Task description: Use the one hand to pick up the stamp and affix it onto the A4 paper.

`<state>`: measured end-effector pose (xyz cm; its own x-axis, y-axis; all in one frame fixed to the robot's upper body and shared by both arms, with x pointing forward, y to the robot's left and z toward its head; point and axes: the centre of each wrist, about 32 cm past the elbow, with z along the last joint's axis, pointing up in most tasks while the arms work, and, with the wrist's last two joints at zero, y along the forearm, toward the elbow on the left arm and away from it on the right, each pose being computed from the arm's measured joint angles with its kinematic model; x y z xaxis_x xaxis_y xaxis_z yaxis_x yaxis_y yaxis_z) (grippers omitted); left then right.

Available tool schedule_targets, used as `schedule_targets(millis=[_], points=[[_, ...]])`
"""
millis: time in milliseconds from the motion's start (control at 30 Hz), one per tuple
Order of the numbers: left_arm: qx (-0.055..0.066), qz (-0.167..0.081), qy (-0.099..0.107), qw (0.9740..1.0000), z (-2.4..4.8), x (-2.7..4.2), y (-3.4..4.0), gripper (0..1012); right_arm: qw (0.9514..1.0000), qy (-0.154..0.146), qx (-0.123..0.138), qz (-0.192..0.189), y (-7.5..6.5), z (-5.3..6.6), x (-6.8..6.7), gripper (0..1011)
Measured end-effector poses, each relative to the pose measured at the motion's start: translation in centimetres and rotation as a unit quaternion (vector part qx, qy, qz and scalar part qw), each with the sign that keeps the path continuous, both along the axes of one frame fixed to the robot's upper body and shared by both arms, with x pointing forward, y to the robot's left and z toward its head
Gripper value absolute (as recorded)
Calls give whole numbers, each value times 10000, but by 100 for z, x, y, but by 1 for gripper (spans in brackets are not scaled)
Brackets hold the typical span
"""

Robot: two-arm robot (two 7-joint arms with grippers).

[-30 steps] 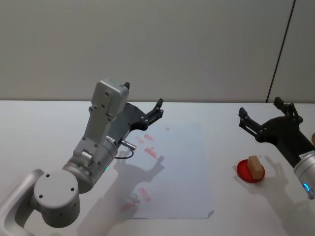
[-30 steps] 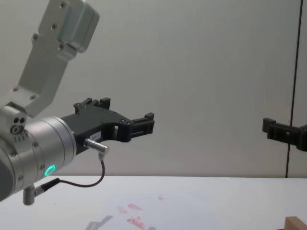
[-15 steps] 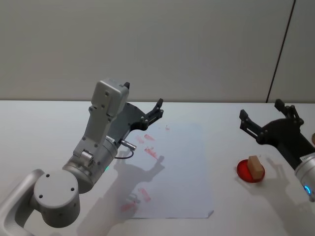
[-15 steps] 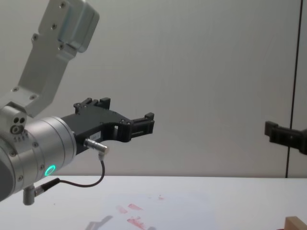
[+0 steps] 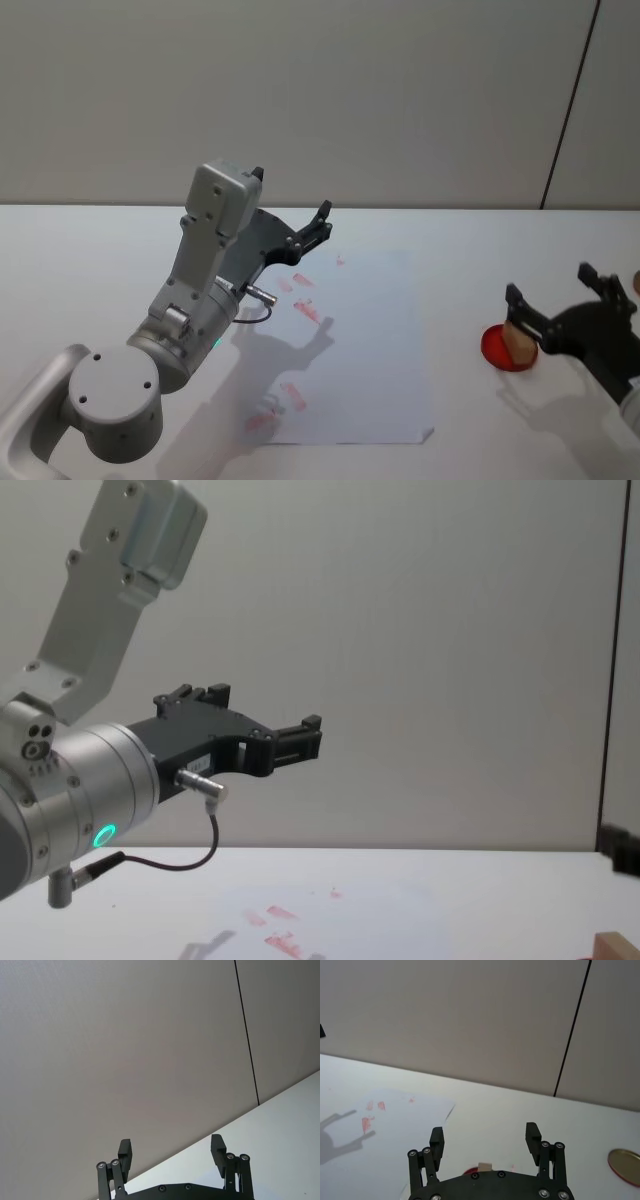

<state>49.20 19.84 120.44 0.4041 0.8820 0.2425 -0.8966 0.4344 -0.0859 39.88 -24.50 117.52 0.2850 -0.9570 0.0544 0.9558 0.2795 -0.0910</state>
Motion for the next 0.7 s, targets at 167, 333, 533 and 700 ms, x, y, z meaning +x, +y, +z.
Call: schedule_targets(millis=[167, 333, 533, 700], points=[[0, 0, 0, 10000, 0, 0, 0, 1003, 9997, 234, -58, -96, 1, -17, -40, 1001], [0, 0, 0, 10000, 0, 0, 0, 1003, 9986, 482, -82, -186, 23, -37, -20, 1001], [0, 0, 0, 10000, 0, 0, 0, 1003, 9971, 716, -81, -235, 55, -67, 33, 1001], [0, 0, 0, 10000, 0, 0, 0, 1003, 9951, 960, -63, -246, 93, -99, 88, 1001]])
